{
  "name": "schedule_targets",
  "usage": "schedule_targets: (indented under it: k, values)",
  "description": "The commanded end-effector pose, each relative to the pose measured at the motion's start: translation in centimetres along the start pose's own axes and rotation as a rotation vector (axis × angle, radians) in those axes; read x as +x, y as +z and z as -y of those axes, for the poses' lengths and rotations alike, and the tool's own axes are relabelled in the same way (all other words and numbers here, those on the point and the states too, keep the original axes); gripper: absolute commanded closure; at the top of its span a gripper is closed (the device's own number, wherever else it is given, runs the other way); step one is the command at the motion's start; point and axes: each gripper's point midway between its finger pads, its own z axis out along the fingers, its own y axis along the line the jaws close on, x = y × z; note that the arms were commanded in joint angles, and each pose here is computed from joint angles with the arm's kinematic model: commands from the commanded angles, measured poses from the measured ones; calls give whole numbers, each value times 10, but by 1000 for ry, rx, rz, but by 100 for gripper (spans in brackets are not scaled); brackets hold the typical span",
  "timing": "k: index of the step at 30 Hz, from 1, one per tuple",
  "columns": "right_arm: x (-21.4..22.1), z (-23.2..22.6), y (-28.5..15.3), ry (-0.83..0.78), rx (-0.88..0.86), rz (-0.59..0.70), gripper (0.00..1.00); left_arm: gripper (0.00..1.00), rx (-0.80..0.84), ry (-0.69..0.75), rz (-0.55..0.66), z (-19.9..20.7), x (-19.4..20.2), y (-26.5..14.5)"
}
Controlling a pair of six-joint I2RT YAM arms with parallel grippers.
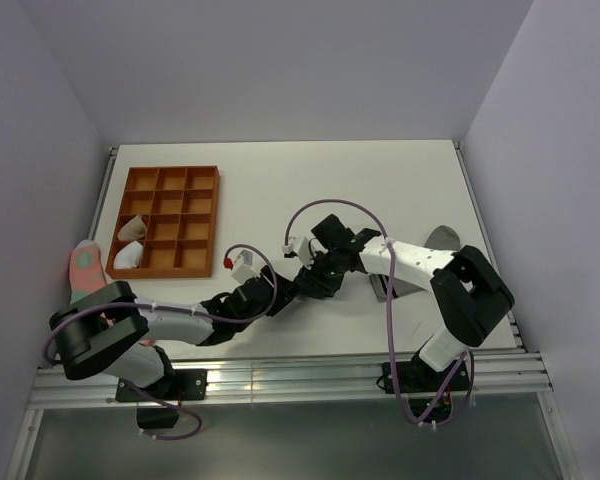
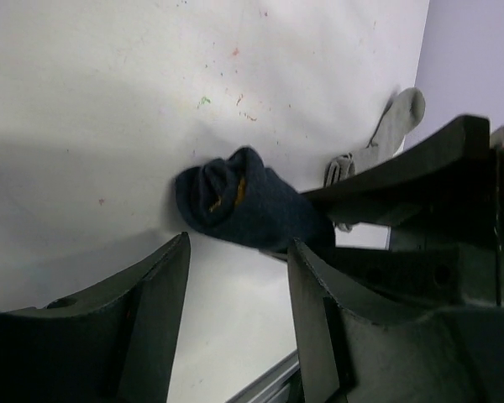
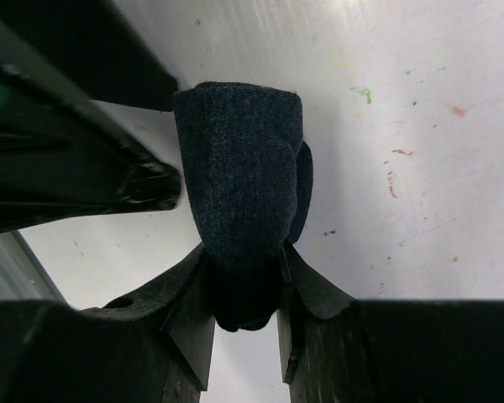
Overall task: Roll the socks
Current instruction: Roll the sock at the center of the board, then pick up the sock at the center of the board.
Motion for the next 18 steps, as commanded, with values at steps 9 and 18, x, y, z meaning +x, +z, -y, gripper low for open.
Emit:
schedule_targets:
  k: [9, 18]
  values:
    - [-24, -11, -12, 65, -59, 41, 82, 44, 139, -153, 78, 48, -7, 24]
    - [-32, -17, -12, 105, -90, 60, 83, 43, 104, -211, 57, 39, 3, 26]
